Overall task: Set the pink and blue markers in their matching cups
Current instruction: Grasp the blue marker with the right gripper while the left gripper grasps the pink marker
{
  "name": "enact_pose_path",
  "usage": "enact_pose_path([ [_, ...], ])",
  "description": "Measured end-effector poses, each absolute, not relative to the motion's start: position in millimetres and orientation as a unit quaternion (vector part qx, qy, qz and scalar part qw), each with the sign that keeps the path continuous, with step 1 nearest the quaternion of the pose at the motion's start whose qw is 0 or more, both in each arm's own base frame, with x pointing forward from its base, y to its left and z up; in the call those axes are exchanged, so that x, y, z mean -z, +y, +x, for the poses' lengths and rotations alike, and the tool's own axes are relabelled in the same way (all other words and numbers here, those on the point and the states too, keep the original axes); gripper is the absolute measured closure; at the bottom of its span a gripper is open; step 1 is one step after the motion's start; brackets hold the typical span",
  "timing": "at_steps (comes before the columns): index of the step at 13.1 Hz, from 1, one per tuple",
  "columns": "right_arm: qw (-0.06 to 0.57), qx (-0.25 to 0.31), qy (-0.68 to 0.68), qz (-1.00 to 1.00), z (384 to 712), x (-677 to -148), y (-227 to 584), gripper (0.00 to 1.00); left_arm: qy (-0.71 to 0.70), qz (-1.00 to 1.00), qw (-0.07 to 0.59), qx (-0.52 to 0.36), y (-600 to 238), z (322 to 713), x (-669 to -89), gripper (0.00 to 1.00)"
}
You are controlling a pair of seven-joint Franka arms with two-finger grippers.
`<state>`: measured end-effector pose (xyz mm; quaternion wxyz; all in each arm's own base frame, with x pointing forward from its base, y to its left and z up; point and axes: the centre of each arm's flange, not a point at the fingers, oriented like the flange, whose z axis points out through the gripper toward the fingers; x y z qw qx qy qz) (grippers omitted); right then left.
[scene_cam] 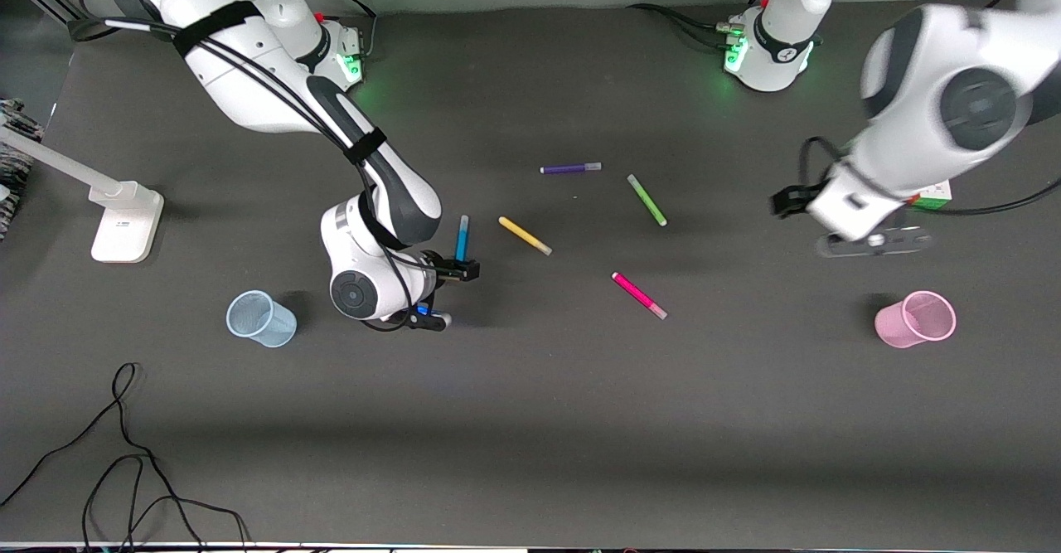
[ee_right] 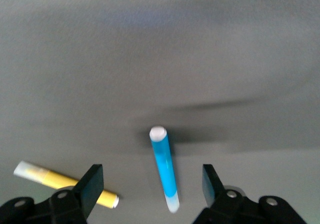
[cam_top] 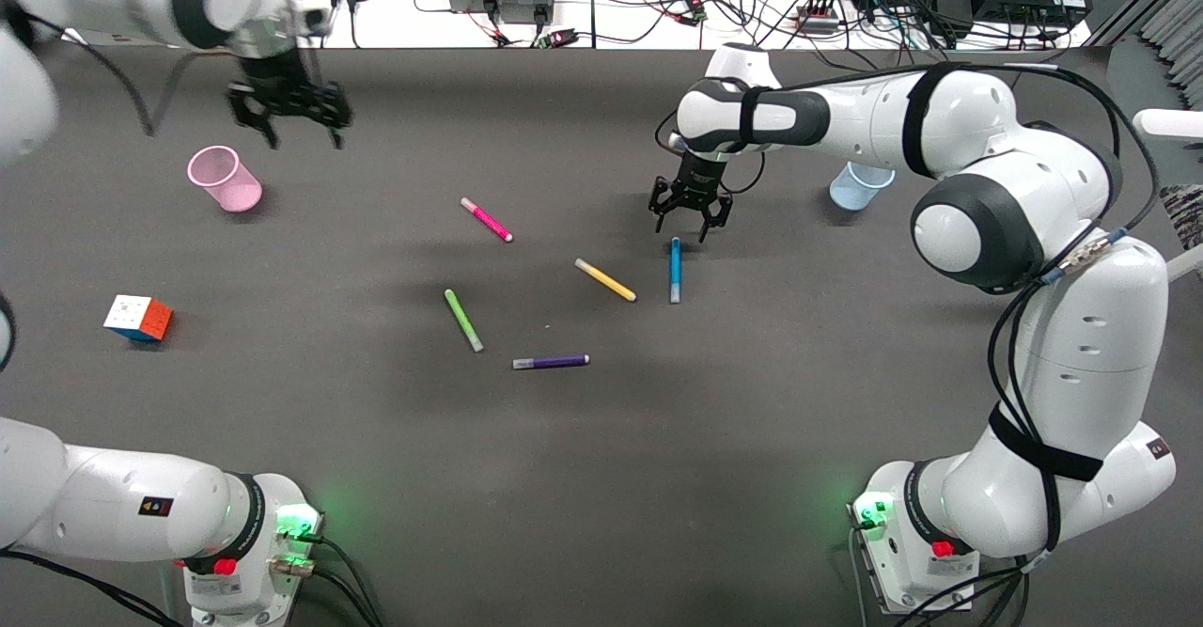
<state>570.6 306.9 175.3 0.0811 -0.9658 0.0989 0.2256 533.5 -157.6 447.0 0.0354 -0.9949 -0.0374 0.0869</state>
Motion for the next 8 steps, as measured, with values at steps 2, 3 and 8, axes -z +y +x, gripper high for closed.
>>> enact_pose_path([
  [2,0.082,-0.221,0.104,-0.966,571,-162,306,0.21,-0.054,-0.994,0.039,-0.087,-202,540,-431,0.0],
  [3,0.082,-0.221,0.106,-0.966,570,-157,306,0.28,-0.068,-0.993,0.04,-0.088,-218,546,-422,0.0],
  [8,0.083,-0.222,0.109,-0.965,570,-153,306,0.79,-0.184,-0.979,0.019,-0.082,-287,574,-345,0.01],
])
